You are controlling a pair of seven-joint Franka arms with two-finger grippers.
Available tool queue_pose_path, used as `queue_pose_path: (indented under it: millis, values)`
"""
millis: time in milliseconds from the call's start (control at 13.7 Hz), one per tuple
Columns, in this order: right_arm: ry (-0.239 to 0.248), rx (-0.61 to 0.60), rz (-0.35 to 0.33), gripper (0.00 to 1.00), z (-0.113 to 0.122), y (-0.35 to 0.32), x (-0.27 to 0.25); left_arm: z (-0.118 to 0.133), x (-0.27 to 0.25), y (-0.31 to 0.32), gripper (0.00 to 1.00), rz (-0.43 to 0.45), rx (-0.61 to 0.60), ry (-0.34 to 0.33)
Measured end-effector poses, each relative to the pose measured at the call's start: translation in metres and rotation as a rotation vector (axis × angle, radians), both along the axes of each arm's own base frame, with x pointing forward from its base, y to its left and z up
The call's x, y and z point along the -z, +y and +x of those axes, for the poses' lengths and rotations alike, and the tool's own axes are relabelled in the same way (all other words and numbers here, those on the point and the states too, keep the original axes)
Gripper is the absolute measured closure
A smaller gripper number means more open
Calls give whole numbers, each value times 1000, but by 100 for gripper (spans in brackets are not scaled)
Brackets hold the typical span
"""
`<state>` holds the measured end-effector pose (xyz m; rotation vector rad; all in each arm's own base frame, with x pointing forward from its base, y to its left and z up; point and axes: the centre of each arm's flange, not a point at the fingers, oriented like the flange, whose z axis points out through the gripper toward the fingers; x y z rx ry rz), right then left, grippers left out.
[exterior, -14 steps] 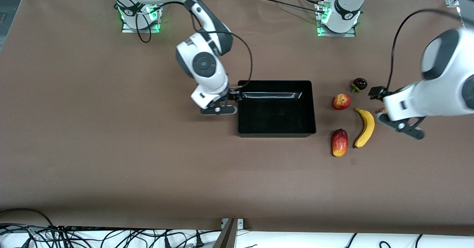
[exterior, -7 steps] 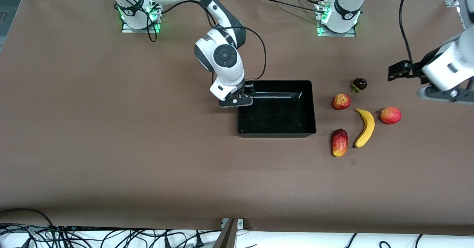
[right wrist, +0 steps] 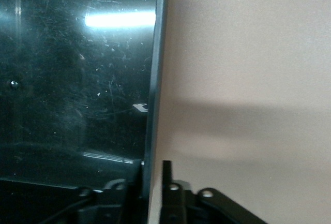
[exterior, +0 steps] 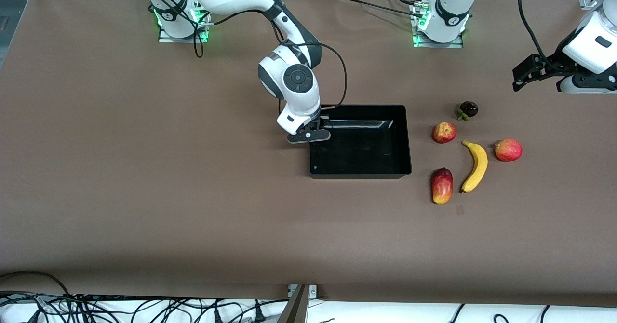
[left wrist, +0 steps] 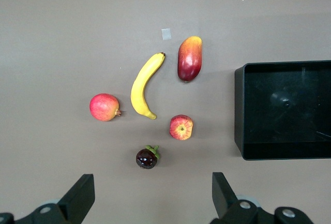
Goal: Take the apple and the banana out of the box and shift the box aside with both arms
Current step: 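Grasp the tray rim with the right gripper while the left gripper withdraws, then drag the black tray away from the fruits with the right gripper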
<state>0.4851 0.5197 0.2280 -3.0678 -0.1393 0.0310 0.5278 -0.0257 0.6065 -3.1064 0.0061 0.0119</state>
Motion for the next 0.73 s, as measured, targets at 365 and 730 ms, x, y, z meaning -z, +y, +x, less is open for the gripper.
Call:
queue_pose_path:
  millis: [365, 730]
  values:
    - [-19, 87, -11, 96, 53, -43, -44, 2, 5, -1, 0, 0, 2, 9]
    - [85, 106, 19, 96, 140, -217, -151, 2, 5, -3, 0, 0, 5, 10]
